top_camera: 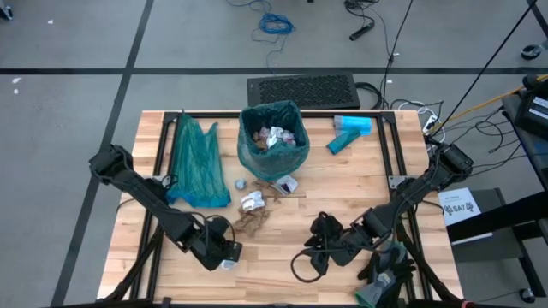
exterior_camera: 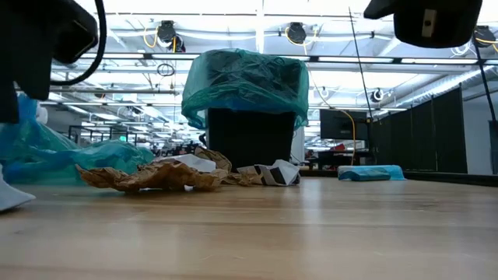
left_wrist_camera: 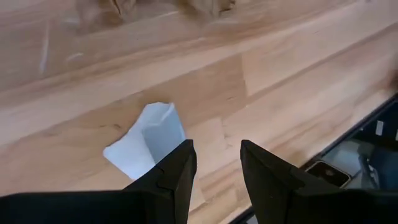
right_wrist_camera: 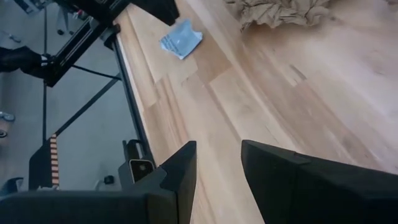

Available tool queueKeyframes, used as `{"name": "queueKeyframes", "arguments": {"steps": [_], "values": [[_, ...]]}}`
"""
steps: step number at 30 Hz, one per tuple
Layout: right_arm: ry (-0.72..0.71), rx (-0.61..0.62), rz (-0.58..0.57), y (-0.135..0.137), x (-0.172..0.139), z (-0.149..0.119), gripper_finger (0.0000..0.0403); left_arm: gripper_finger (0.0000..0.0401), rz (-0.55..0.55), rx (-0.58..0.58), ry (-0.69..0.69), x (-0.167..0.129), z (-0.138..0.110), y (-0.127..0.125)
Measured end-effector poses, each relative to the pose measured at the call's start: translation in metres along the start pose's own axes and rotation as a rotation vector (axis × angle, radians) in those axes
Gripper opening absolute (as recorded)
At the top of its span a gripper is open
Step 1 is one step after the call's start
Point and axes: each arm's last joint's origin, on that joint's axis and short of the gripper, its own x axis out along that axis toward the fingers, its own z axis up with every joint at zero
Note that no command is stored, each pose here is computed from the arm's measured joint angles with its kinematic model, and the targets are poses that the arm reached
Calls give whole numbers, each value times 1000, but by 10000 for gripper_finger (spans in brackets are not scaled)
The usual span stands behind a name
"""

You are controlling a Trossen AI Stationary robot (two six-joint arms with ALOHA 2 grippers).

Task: Place trash/remove bag and relplace
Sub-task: Put the white paper into the blue trash bag inside the black trash bin

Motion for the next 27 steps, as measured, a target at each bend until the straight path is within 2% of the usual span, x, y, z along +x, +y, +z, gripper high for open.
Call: {"name": "queueKeyframes", "arguments": {"steps": [6,22,27], "values": [[-3,-5,0,0,0,0,120,132,85,-17,72,2,-2,6],[-14,-7,-14,-2,1,3,120,132,135,-36,54,2,1,11],[-17,-6,-16,-2,1,3,120,131,121,-39,65,15,-2,9]]}}
